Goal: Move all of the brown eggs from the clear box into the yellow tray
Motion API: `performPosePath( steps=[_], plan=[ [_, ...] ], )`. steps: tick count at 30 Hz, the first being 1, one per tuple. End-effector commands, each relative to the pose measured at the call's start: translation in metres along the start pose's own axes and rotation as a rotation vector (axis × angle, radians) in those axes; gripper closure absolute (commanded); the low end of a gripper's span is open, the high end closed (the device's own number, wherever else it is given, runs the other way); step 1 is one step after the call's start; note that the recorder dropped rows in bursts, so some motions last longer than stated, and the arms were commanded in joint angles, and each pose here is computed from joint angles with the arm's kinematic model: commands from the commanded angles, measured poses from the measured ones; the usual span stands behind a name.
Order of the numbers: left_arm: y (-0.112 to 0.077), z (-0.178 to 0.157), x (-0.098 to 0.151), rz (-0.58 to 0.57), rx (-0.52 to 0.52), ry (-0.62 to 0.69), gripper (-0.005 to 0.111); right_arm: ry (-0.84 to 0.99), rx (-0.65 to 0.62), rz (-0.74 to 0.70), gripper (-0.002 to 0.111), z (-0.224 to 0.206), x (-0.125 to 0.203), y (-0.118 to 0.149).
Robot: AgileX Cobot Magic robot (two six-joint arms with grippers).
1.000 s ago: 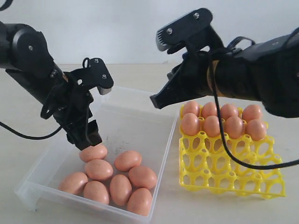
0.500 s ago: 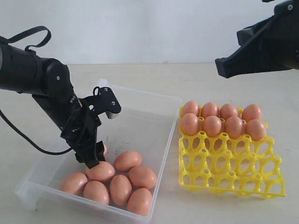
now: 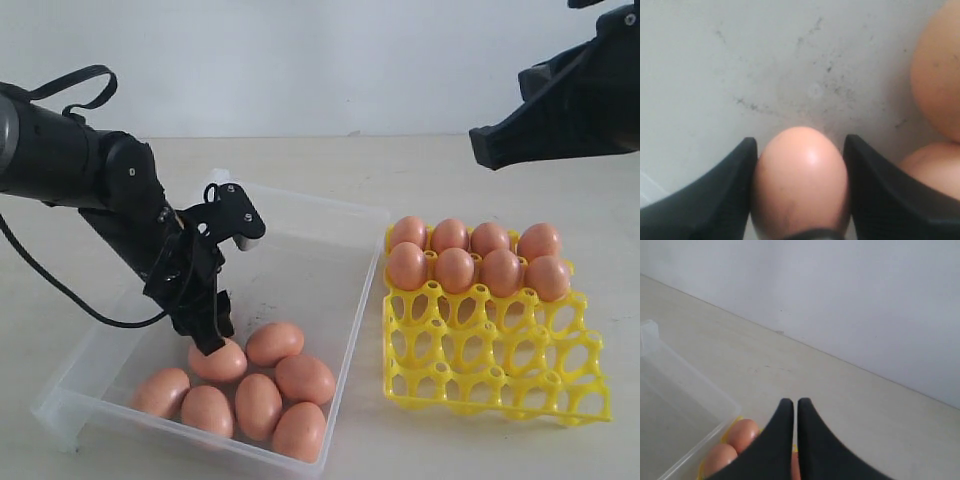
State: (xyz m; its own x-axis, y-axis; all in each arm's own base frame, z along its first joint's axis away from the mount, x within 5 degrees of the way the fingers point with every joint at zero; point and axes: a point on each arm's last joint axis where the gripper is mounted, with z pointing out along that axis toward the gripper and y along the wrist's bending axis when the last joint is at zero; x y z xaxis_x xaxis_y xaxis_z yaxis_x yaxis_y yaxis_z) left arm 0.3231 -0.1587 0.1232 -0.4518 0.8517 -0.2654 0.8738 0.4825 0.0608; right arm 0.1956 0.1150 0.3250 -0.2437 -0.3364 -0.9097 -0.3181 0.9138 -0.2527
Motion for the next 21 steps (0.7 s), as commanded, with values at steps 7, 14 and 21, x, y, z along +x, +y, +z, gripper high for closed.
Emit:
performPosePath(
  steps=[7,14,21],
  plan=[
    [0.01,-0.054,-0.042,-0.108,-0.201,-0.402,0.103,0.063,0.087,0.01,0.108,-0.002,0.01,-0.008],
    [-0.037,-0.08,-0.091,0.119,0.199,-0.96,0.103,0.03,0.09,0.033,0.108,-0.012,0.01,-0.013],
    [-0.035,-0.037,-0.106,0.145,0.392,-0.992,0.103,-0.1,0.058,0.119,0.108,-0.046,-0.003,-0.026]
  ],
)
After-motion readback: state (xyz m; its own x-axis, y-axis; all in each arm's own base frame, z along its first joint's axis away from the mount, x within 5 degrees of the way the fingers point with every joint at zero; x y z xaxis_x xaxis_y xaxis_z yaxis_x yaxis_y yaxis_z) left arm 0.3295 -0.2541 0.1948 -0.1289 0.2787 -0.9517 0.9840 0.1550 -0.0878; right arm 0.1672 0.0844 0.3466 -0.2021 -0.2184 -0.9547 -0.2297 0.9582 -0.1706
